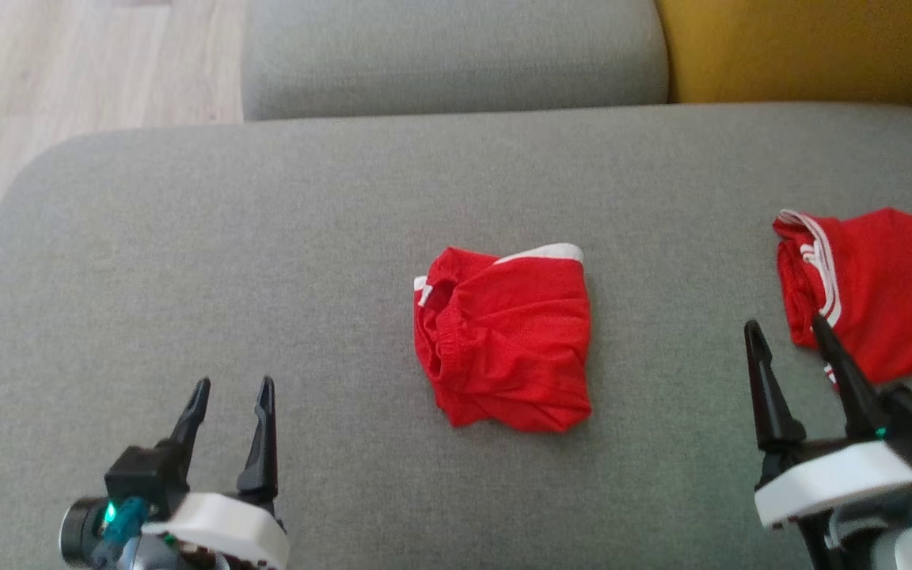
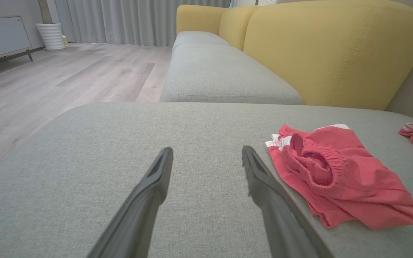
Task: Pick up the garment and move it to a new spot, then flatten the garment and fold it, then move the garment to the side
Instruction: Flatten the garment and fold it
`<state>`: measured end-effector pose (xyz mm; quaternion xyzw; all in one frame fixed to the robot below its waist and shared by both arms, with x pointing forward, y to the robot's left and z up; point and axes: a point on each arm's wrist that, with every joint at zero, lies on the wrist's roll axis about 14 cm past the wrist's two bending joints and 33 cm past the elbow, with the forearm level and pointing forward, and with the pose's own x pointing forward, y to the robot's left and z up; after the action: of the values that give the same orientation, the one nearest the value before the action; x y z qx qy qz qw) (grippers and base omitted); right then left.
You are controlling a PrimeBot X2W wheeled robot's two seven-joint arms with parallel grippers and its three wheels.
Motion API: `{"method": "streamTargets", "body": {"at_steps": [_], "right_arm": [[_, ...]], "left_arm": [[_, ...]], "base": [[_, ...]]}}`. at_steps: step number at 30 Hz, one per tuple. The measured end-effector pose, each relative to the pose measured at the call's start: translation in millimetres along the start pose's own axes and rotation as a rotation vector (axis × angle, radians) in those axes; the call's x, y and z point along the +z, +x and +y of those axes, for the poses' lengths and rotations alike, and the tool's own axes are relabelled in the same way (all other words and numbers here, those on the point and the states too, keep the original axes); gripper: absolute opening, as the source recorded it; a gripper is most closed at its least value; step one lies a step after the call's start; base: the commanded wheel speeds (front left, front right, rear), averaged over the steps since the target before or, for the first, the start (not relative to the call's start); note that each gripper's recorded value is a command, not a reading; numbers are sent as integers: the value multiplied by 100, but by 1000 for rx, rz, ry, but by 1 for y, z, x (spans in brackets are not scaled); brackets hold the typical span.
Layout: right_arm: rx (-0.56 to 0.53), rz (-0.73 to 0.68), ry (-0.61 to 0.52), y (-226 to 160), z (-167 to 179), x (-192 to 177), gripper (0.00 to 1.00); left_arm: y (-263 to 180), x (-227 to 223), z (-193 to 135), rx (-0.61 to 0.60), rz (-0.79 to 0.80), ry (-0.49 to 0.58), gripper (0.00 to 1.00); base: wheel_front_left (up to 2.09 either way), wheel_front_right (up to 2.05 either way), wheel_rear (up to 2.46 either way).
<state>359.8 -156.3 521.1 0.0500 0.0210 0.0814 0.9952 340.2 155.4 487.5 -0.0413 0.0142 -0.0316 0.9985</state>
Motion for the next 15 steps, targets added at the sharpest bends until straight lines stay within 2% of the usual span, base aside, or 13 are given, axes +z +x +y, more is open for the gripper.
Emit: {"method": "streamTargets", "body": {"at_steps": [15], "right_arm": [[-17, 15, -18, -17, 1, -1, 100]], "left_arm": [[-15, 2, 4, 14, 6, 4, 100]], "base": [[0, 0, 0]]}}
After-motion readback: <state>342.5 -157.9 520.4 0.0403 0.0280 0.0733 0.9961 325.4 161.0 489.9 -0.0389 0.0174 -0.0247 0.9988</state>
